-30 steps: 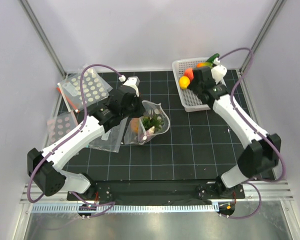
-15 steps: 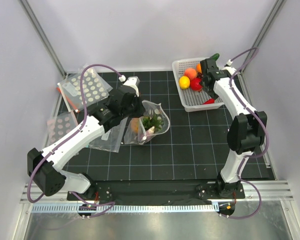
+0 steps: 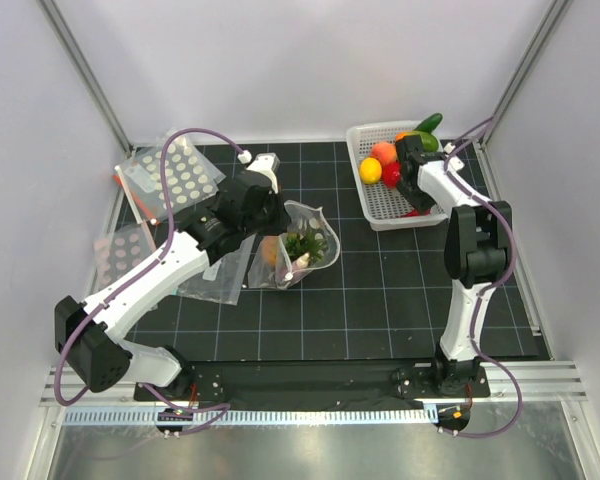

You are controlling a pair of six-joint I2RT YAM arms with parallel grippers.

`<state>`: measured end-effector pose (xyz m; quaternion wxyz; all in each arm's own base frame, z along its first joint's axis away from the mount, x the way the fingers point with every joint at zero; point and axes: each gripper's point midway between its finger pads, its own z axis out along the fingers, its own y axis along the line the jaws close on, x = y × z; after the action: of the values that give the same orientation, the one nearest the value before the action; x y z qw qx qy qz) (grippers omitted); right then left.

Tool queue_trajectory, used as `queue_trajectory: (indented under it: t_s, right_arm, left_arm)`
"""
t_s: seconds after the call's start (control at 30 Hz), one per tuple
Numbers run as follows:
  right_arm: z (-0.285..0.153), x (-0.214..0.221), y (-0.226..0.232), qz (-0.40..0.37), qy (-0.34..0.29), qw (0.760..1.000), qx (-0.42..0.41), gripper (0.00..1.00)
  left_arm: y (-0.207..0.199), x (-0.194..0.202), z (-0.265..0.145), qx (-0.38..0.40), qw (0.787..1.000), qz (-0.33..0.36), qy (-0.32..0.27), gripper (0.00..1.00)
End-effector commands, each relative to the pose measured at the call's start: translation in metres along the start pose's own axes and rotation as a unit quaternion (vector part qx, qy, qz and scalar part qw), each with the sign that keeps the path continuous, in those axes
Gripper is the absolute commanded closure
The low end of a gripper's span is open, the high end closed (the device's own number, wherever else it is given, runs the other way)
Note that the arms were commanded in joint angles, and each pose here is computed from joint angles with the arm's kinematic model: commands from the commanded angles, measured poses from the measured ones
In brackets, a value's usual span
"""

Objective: Place the food in the zip-top bag and seal the zipper
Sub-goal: Pick up the fake vegetable from the bin.

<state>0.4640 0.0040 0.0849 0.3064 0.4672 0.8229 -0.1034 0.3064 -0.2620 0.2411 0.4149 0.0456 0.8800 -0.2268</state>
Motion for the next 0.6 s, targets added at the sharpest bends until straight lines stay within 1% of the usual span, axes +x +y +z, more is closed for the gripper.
queue_trajectory:
  t_s: [0.0, 0.23, 0.3, 0.37, 0.43, 0.53, 0.57]
  right_arm:
    - [0.016, -0.003, 0.006, 0.018, -0.005, 1.0, 0.006, 0.34]
    - [0.043, 0.005, -0.005, 0.027, 0.006, 0.999, 0.025, 0.36]
    - [0.046, 0.004, -0.003, 0.027, 0.004, 0.999, 0.025, 0.4]
    - [0.047, 0.003, -0.003, 0.026, 0.0, 0.999, 0.025, 0.47]
    - [0.047, 0.001, 0.001, 0.024, -0.002, 1.0, 0.015, 0.51]
    - [0.043, -0.003, 0.004, 0.019, -0.004, 1.0, 0.003, 0.7]
    - [0.039, -0.007, 0.004, 0.014, -0.009, 1.0, 0.001, 0.75]
  left_arm:
    - [-0.012, -0.017, -0.012, 0.025, 0.999, -0.002, -0.03, 0.99]
    - [-0.012, -0.017, -0.012, 0.026, 0.999, -0.003, -0.03, 0.99]
    - [-0.012, -0.016, -0.012, 0.025, 0.999, -0.002, -0.029, 0.99]
    - [-0.012, -0.017, -0.012, 0.025, 0.999, -0.003, -0.03, 0.99]
    - [-0.012, -0.017, -0.012, 0.026, 0.999, -0.003, -0.03, 0.99]
    - [-0.012, -0.017, -0.011, 0.025, 0.999, -0.002, -0.029, 0.99]
    - [-0.012, -0.017, -0.011, 0.025, 0.999, -0.002, -0.029, 0.99]
